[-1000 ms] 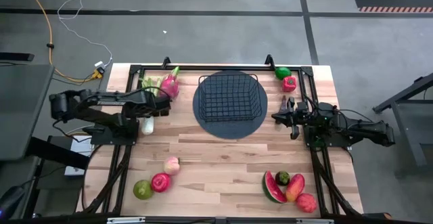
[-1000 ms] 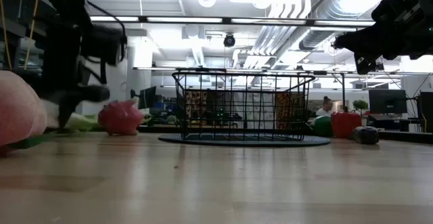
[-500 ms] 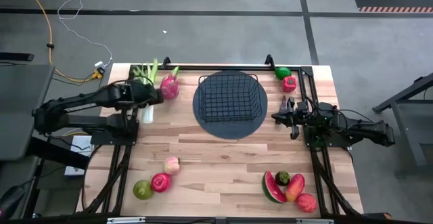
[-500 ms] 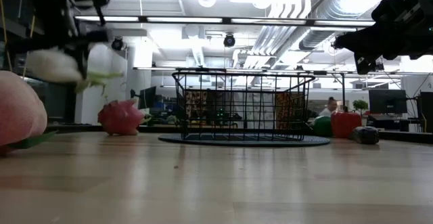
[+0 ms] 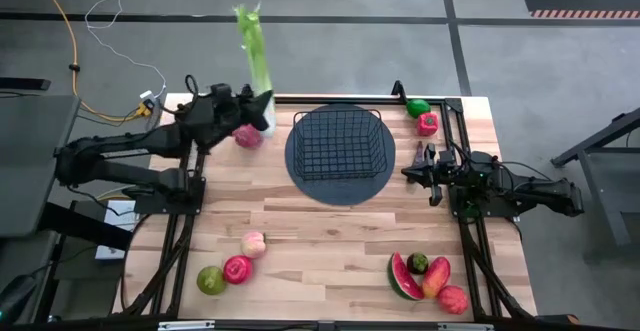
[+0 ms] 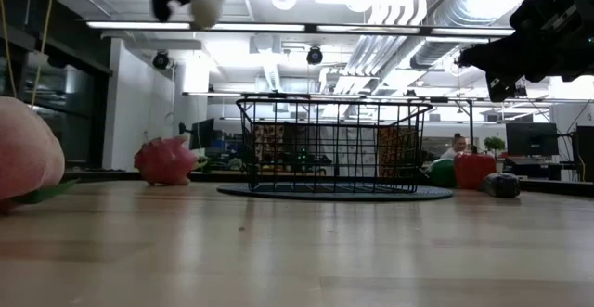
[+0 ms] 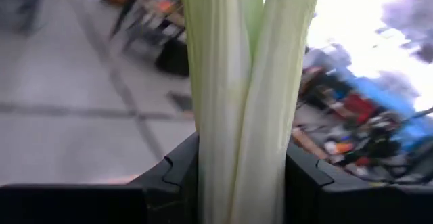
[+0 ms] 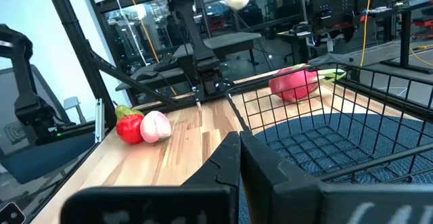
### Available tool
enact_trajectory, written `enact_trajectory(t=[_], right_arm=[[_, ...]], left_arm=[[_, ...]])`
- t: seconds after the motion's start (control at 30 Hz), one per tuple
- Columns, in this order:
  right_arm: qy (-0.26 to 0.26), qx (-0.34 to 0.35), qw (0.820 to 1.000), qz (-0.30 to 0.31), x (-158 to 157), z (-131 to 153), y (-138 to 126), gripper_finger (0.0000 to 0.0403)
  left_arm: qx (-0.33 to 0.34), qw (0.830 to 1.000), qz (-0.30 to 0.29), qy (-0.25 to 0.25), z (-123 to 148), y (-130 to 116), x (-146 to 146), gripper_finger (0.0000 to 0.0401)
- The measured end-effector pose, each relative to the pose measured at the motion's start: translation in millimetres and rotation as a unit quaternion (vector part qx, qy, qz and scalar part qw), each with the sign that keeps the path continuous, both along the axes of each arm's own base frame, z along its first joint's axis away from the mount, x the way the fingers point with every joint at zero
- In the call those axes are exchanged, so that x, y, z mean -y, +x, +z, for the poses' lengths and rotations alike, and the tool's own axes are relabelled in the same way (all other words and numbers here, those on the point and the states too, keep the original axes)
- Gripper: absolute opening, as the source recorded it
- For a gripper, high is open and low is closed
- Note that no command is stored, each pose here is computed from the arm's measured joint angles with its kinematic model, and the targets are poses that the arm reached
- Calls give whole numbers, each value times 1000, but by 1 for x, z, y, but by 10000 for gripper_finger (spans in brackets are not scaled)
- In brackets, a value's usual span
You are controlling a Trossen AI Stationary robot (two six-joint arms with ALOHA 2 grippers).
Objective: Build produce basket
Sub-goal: Put the celery into the wire basket
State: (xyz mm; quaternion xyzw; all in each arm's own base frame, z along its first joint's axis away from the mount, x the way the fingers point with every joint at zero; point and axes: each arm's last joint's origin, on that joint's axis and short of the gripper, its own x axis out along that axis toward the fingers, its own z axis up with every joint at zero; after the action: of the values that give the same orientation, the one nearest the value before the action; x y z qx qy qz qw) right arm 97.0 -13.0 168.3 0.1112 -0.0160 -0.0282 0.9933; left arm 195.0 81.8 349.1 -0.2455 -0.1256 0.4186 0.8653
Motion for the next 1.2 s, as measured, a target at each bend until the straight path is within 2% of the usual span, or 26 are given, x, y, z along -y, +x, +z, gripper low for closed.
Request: enact_trajectory(t=[0.13,0.27,0.37,0.5,0.57,0.63,0.8,0.9,1.0,1.1,1.2], right_arm=[[0,0,1000,0,0,0,0,0],[0,0,1000,0,0,0,0,0],[0,0,1000,0,0,0,0,0],[0,0,1000,0,0,0,0,0],[0,0,1000,0,0,0,0,0],[0,0,1000,0,0,0,0,0],[0,0,1000,0,0,0,0,0],[0,0,1000,0,0,0,0,0],[0,0,1000,0,0,0,0,0],[0,0,1000,0,0,0,0,0],[0,0,1000,0,0,0,0,0]], left_arm=[[43,996,-62,54,-6,41,-4,129],[63,982,-151,94,-23,82,-6,129],[25,976,-192,96,-26,110,-7,129],[-70,957,-234,158,-17,147,-3,129],[-147,938,-245,196,-16,163,-1,129],[-230,916,-255,208,-21,176,-2,129],[-386,859,-278,187,-38,191,-15,129],[-457,821,-282,193,-53,192,-24,129],[-519,785,-290,175,-75,191,-36,129],[-549,766,-298,153,-92,189,-51,129],[-565,762,-291,124,-110,189,-67,129]])
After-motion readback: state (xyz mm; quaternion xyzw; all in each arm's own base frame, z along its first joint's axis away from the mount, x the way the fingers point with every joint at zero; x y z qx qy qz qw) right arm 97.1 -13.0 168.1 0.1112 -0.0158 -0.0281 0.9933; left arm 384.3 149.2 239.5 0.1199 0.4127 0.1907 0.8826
